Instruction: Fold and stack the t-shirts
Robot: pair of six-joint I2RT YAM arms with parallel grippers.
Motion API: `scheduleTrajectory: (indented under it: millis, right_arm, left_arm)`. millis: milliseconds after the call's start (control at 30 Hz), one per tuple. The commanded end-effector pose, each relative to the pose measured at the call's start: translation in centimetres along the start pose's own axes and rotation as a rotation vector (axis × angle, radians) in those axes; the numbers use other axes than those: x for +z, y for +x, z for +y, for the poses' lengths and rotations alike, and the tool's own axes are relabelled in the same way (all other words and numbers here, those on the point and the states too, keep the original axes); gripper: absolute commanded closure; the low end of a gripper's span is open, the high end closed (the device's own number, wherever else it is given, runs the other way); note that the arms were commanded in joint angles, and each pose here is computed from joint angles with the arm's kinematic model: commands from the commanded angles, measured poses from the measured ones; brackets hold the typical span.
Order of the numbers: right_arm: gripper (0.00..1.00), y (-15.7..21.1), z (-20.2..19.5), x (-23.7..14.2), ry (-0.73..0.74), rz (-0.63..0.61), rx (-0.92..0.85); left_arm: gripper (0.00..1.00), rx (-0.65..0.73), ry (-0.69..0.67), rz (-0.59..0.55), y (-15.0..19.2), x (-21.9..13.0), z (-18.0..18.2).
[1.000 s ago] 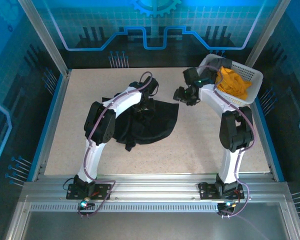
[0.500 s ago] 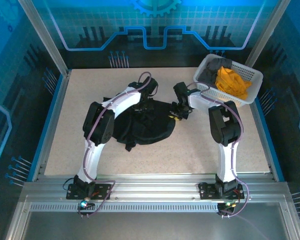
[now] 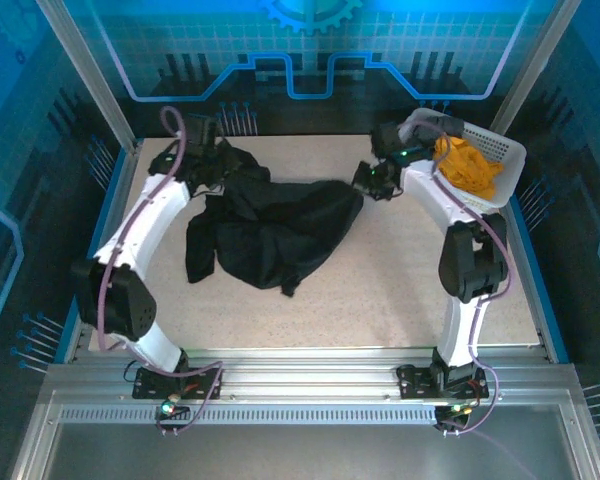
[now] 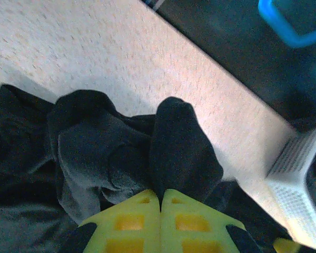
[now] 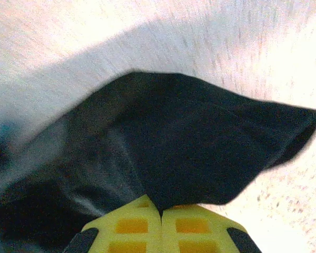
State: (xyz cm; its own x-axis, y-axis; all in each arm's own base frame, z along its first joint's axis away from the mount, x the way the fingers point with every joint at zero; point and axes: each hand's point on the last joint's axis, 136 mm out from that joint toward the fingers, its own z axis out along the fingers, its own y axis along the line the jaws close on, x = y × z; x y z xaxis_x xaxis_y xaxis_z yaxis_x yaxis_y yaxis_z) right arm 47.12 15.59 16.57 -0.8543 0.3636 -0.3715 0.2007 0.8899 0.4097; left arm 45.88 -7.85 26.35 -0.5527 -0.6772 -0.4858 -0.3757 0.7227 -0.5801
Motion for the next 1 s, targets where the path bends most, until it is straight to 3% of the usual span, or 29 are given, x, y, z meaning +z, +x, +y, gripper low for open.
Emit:
scheduleTrajectory:
  millis: [0, 267, 567, 767, 967]
  right_arm:
    - [1.00, -3.6, 1.8, -5.8, -0.052, -0.125, -0.090]
    - [1.00, -7.2, 5.2, -15.3, -0.123, -0.332, -0.216]
    - [1.00, -5.1, 4.9, -24.6, -0.203, -0.544, -0.257]
    - [1.00, -4.2, 3.0, -31.6, -0.213, -0.765, -0.201]
    - [1.00, -6.5, 2.2, -34.4, -0.176, -0.838, -0.121]
  left_arm:
    - [1.00, -0.121, 0.159, -0.122, -4.4, -4.1, -1.8]
    - [1.00, -0.248, 0.323, -0.412, -12.0, -13.8, -1.8]
    - [1.00, -0.290, 0.431, -0.695, -12.8, -24.9, -0.9]
    - [1.00, -0.260, 0.515, -0.870, -13.6, -33.0, -2.0]
    - [1.00, -0.209, 0.582, -0.932, -15.5, -36.6, -4.7]
